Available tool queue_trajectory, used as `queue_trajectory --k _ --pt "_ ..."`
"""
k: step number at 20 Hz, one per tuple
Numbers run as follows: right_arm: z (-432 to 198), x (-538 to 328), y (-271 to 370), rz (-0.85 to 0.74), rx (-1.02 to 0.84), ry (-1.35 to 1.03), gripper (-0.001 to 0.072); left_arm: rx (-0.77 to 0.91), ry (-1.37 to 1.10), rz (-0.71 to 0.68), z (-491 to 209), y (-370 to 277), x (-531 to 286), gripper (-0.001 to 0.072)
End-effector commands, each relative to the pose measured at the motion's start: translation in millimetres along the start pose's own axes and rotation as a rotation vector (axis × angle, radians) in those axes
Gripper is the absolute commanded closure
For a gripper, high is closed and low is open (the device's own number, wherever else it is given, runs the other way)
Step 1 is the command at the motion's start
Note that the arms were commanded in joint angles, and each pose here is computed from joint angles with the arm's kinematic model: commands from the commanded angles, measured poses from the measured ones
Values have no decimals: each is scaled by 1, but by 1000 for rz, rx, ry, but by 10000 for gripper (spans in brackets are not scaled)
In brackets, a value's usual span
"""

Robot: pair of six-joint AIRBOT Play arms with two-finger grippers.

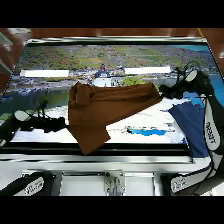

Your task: Fold the shirts.

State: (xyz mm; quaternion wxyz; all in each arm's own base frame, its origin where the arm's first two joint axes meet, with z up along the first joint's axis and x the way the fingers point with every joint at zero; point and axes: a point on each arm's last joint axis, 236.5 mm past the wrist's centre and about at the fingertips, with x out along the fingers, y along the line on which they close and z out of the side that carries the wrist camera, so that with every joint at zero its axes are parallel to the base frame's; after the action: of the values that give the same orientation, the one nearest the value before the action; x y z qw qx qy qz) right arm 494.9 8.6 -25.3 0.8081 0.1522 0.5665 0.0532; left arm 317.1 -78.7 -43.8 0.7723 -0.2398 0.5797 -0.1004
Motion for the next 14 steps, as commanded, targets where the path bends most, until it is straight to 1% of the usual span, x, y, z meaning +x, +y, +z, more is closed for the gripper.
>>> queue_trajectory --k 1,2,4,6,7,9,11,14 --pt "67 -133 68 86 -233 -354 635 366 -433 47 108 -71 -140 673" --pt "77 -190 93 111 -303 -477 635 489 -646 47 133 -114 -218 673" --pt "80 -318 131 100 -404 -774 636 636 -1052 76 140 -182 -375 673" --pt "56 -429 149 36 -467 -1037 636 718 -1368 92 99 -228 -503 672" --pt "34 -469 155 10 -492 -1121 636 736 -1476 75 72 -244 -546 673" --pt "-13 -526 163 -35 -530 -1227 635 743 -1623 9 16 -266 -604 672" --pt "-59 -567 167 -54 -536 -1310 636 749 -1704 -29 -29 -272 -631 673" --pt "-112 -601 162 -97 -522 -1371 635 710 -1646 68 -55 -249 -624 672"
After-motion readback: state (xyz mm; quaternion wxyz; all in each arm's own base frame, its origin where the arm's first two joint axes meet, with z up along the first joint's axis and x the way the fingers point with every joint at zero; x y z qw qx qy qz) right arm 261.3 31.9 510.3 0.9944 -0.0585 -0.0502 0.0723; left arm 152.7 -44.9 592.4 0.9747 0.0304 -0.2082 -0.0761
